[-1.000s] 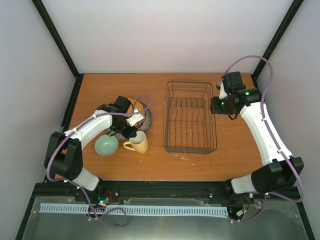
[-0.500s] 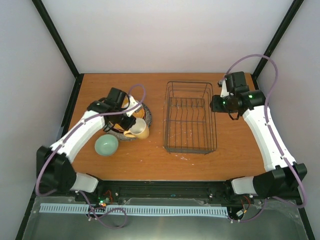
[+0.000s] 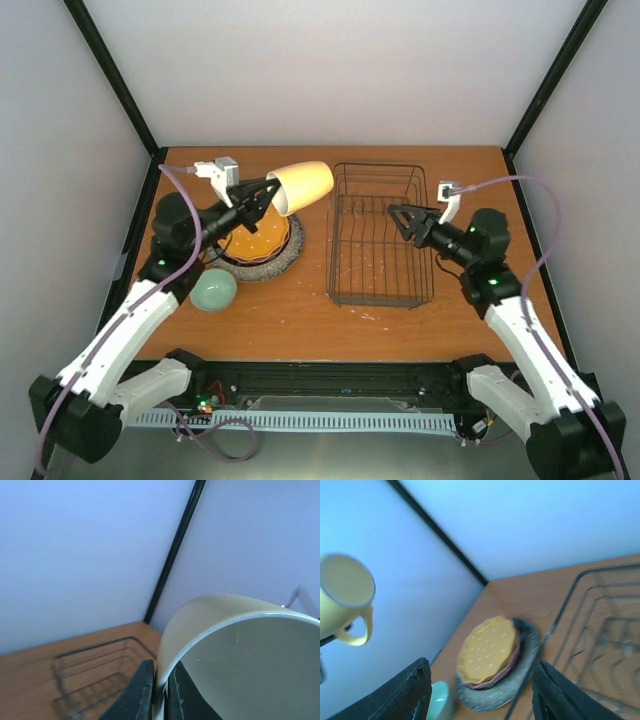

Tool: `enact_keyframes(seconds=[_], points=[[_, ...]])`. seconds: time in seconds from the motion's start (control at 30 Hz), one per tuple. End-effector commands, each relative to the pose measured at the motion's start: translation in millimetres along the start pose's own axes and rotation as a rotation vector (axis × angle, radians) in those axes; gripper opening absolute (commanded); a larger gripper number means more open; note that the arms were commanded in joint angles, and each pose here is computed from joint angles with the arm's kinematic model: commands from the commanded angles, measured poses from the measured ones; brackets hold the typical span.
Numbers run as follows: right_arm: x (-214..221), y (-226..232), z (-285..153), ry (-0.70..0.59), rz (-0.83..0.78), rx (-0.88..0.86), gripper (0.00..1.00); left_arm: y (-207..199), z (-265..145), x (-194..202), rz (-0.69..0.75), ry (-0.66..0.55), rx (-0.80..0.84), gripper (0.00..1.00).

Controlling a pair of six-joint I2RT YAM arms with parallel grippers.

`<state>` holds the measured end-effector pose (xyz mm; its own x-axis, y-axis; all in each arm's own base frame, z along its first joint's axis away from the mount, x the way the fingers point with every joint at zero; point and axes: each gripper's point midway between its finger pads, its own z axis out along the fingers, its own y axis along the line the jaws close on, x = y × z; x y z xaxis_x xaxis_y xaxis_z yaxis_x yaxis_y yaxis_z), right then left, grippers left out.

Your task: Load the mixed dishes into the dish rack

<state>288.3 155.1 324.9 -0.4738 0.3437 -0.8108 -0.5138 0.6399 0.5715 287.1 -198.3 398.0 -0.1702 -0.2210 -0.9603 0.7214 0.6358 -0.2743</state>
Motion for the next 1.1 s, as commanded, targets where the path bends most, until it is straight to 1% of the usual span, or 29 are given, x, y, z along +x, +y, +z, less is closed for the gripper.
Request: enact_keyframes(seconds=[0.0,0.1,0.2,0.33,0.4,0.47,0.57,0.7,0.87,1.07], points=[[5.7,55.5,6.3,-0.064,0.117,-0.417,0.55,-30.8,-1.8,-42.4,-0.268,-0.266,0.266,0.01],[15.0,75.8,3.0,-0.062,0.105,-0.545,0.55,-29.4,-2.5,-40.0,-0.349,-0.308,0.314,0.01],[23.1,89.2,6.6,-0.02,0.094,-0.643,0.57,-32.2,-3.4,-39.9,-0.414,-0.344,0.39,0.01],[26.7,100.1,8.9,-0.025,0.111,-0.765,0.61,-38.3,2.4,-37.4,-0.52,-0.326,0.512,0.01],[30.4,99.1,17.0,-0.014,0.139,-0.804,0.62,-39.8,2.3,-35.0,-0.583,-0.327,0.57,0.01],[30.5,99.3,19.5,-0.028,0.16,-0.837,0.63,-40.5,0.5,-33.1,-0.628,-0.335,0.613,0.01],[30.6,102.0,23.9,-0.039,0.178,-0.872,0.62,-38.9,3.3,-28.2,-0.676,-0.32,0.623,0.01],[38.8,112.8,36.4,0.003,0.146,-0.884,0.57,-36.8,4.8,-23.9,-0.698,-0.311,0.606,0.01],[47.2,117.3,50.7,0.029,0.11,-0.844,0.58,-33.3,10.1,-18.3,-0.694,-0.286,0.548,0.01],[52.2,131.3,63.0,0.062,0.086,-0.855,0.58,-31.2,9.0,-14.0,-0.696,-0.286,0.507,0.01]])
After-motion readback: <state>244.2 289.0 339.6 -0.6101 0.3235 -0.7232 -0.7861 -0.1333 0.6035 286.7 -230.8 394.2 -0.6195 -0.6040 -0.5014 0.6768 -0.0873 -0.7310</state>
